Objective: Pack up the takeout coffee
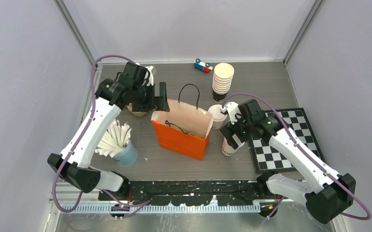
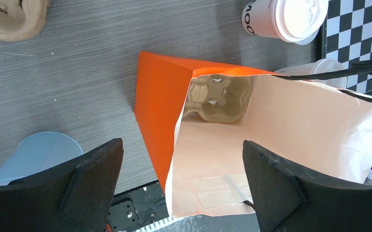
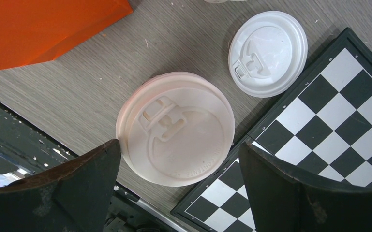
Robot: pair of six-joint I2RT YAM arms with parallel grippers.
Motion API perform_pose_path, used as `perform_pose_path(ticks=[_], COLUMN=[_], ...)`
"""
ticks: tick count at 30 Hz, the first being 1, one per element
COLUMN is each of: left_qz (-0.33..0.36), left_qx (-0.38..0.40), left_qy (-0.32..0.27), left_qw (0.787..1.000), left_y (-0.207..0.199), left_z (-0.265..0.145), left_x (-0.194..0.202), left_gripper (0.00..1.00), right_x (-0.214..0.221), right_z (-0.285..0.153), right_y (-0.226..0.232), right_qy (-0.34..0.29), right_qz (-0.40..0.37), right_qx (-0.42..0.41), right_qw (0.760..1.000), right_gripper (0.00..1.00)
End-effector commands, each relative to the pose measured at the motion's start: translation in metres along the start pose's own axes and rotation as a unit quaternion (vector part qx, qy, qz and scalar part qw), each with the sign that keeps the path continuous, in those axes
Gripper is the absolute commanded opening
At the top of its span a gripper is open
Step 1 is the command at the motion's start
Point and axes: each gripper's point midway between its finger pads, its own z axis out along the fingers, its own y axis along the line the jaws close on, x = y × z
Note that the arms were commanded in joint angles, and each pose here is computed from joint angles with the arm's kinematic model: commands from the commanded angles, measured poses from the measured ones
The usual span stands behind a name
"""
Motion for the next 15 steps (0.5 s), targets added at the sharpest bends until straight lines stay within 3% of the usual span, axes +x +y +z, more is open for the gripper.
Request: perform_pose_path(ticks=[1,15], left_qz=[0.009,0.007], left_qx=[0.011,0.01], left_qy=[-0.023,-0.022], left_qw=[1.0,1.0], left_y=[-0.003,-0.002], left_z=[-0.008,-0.006], left_x=[-0.006,-0.005], left_gripper=[0.95,0.95], right_x=[-0.016,-0.009], right_z=[-0.01,-0.011], right_y=[0.003,0.015], right_qy=[-0.02,-0.009], right_qz=[-0.005,0.001], right_qx=[-0.014,-0.046], right_qw=[1.0,0.999], right_gripper=[0.96,0.95])
